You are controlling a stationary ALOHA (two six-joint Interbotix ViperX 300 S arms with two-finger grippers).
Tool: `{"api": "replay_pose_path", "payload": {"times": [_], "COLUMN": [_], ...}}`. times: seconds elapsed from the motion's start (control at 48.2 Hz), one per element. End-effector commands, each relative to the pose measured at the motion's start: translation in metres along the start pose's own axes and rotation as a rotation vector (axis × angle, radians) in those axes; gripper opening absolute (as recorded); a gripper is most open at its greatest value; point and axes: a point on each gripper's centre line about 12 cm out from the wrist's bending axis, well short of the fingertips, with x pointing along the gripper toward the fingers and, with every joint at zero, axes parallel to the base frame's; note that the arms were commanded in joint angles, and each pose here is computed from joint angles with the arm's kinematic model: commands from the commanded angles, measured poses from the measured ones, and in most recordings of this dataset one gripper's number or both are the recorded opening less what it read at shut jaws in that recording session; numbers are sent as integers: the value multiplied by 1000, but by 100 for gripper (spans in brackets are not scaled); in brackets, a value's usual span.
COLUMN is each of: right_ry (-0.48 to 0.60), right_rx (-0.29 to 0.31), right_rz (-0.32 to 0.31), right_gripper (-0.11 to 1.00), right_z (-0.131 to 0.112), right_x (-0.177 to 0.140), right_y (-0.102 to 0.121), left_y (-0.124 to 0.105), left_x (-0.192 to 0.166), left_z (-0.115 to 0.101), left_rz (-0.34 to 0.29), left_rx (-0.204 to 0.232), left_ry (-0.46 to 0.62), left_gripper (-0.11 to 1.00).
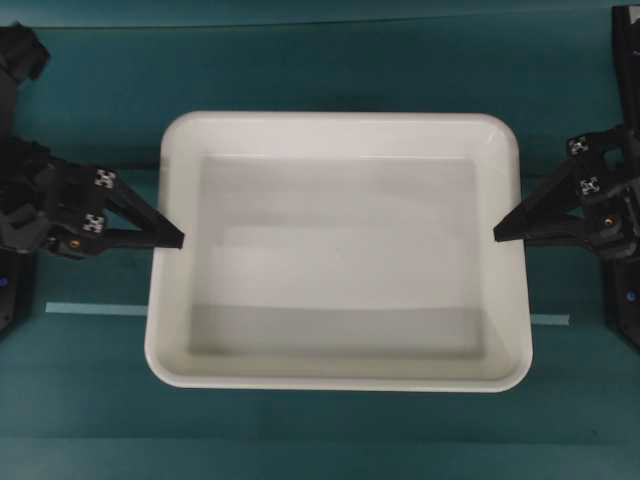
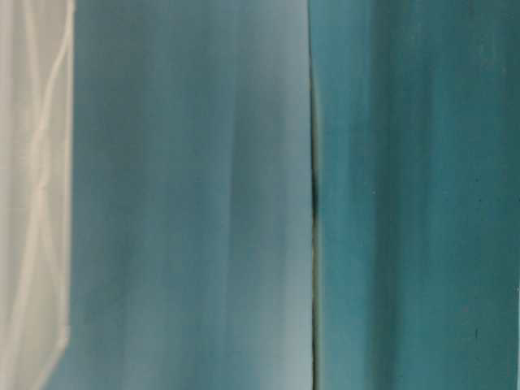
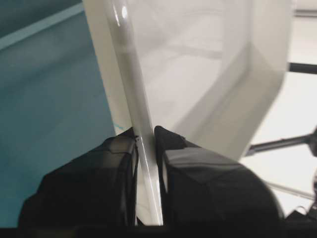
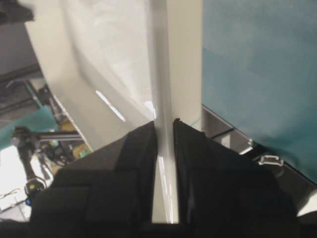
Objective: Lift the white case with both hands.
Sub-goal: 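Lift the gripped tray upward with both grippers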
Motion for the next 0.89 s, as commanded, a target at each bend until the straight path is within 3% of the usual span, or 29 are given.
{"api": "replay_pose_path", "payload": {"times": [0.0, 0.145, 0.27, 0.726, 0.872], "right_ry": [-11, -12, -17, -19, -20], "right_rx": [3, -2, -8, -11, -14], "right_rz": [55, 73, 63, 62, 47], "right_gripper": [10, 10, 10, 10, 10], "right_z": [2, 1, 2, 2, 3], "right_x": [-1, -5, -3, -3, 0], "right_y": [21, 29, 25, 24, 20], "left_y": [-29, -38, -31, -30, -20], "left_x": [-4, -7, -3, -2, 3], "left_z": [8, 9, 8, 8, 7], "left_rz": [-59, -69, -34, -34, -7], "left_rx": [4, 3, 5, 6, 5], "left_ry": [-20, -22, -17, -18, -13], "left_gripper": [8, 8, 8, 8, 8]}}
